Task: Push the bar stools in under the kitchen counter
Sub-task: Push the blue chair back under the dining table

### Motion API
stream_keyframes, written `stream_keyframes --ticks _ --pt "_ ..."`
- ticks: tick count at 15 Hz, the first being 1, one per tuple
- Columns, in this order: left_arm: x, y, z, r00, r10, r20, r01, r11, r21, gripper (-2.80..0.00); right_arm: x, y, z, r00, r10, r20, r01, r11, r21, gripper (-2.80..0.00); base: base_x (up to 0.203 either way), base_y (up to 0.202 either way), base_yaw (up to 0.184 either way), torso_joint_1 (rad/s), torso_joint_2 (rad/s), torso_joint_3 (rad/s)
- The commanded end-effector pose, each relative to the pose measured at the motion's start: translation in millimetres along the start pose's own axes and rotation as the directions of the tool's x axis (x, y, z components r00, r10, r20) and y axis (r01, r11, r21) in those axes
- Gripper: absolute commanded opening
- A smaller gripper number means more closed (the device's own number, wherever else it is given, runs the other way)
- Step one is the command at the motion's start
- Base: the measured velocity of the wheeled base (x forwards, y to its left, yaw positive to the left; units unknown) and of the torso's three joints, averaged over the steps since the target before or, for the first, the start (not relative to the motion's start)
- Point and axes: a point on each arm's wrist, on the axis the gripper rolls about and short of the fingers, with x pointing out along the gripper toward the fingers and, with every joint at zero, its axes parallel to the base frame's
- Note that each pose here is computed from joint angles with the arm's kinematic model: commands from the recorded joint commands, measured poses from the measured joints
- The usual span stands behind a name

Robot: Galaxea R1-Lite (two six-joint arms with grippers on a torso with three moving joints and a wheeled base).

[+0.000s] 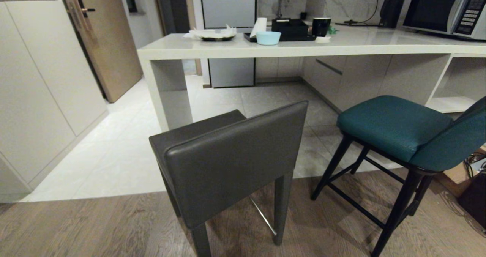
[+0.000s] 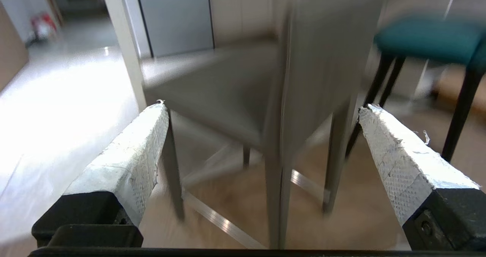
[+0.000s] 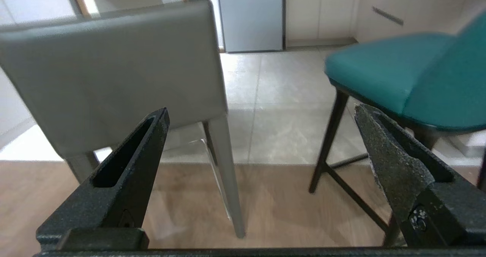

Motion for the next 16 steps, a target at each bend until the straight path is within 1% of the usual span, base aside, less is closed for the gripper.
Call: stream_keyframes --ticks 1,2,3,4,5,6,7,8,10,11,12,13,14,15,16 --pt "-2.3 -0.8 -20.0 1.000 0.004 -0.020 -0.003 0.999 0.034 0.00 -0.3 -1.2 -16.6 1.000 -0.008 -0.022 0.008 1.000 0.002 0.00 0.000 0.000 0.000 0.000 0.00 0.000" --pt "-1.2 0.3 -27.3 0.998 0.039 -0.049 -0.036 0.998 0.061 0.00 2.9 -3.4 -31.2 0.997 -0.030 -0.071 0.030 1.000 0.000 0.00 0.000 0.000 0.000 0.000 0.00 0.000" --pt "-1.4 1.1 -26.9 0.996 0.074 -0.052 -0.070 0.995 0.071 0.00 5.1 -5.7 -44.9 0.991 -0.065 -0.116 0.064 0.998 -0.015 0.00 0.000 0.000 0.000 0.000 0.00 0.000" --pt "-1.6 1.6 -28.6 0.993 0.098 -0.069 -0.093 0.993 0.076 0.00 5.8 -7.8 -52.8 0.981 -0.128 -0.143 0.124 0.992 -0.040 0.00 0.000 0.000 0.000 0.000 0.00 0.000" --pt "-1.8 2.7 -30.4 0.985 0.149 -0.087 -0.142 0.986 0.082 0.00 5.8 -8.3 -53.1 0.978 -0.147 -0.145 0.141 0.989 -0.049 0.00 0.000 0.000 0.000 0.000 0.00 0.000" --pt "-2.0 4.0 -32.4 0.973 0.209 -0.099 -0.200 0.975 0.092 0.00 5.7 -8.8 -53.8 0.975 -0.168 -0.144 0.161 0.985 -0.056 0.00 0.000 0.000 0.000 0.000 0.00 0.000" --pt "-2.0 5.2 -34.3 0.960 0.258 -0.105 -0.248 0.964 0.093 0.00 6.0 -10.3 -57.2 0.964 -0.218 -0.151 0.207 0.975 -0.084 0.00 0.000 0.000 0.000 0.000 0.00 0.000" --pt "-2.0 5.3 -34.7 0.959 0.261 -0.108 -0.254 0.964 0.079 0.00 6.5 -10.8 -59.9 0.963 -0.225 -0.151 0.212 0.972 -0.097 0.00 0.000 0.000 0.000 0.000 0.00 0.000" --pt "-2.4 5.0 -35.3 0.958 0.256 -0.126 -0.247 0.965 0.082 0.00 5.2 -10.3 -61.0 0.958 -0.211 -0.193 0.194 0.975 -0.107 0.00 0.000 0.000 0.000 0.000 0.00 0.000" --pt "-2.9 4.8 -36.4 0.954 0.252 -0.163 -0.242 0.967 0.081 0.00 4.9 -10.1 -61.1 0.957 -0.209 -0.201 0.190 0.976 -0.107 0.00 0.000 0.000 0.000 0.000 0.00 0.000" --pt "-2.7 4.9 -36.4 0.947 0.251 -0.199 -0.243 0.968 0.063 0.00 5.0 -10.2 -61.3 0.957 -0.211 -0.198 0.193 0.975 -0.105 0.00 0.000 0.000 0.000 0.000 0.00 0.000" --pt "-2.7 5.1 -36.4 0.944 0.258 -0.205 -0.259 0.966 0.023 0.00 5.7 -10.4 -60.4 0.960 -0.215 -0.178 0.199 0.975 -0.100 0.00 0.000 0.000 0.000 0.000 0.00 0.000" --pt "-3.9 4.9 -36.2 0.945 0.266 -0.192 -0.268 0.963 0.012 0.00 6.4 -10.6 -60.2 0.963 -0.218 -0.159 0.205 0.974 -0.091 0.00 0.000 0.000 0.000 0.000 0.00 0.000" --pt "-4.6 5.0 -38.0 0.941 0.277 -0.196 -0.279 0.960 0.022 0.00 6.4 -10.7 -60.3 0.962 -0.221 -0.159 0.210 0.974 -0.084 0.00 0.000 0.000 0.000 0.000 0.00 0.000" --pt "-4.3 5.8 -43.0 0.928 0.307 -0.211 -0.306 0.951 0.037 0.00 6.4 -10.7 -60.2 0.962 -0.221 -0.158 0.211 0.974 -0.079 0.00 0.000 0.000 0.000 0.000 0.00 0.000"
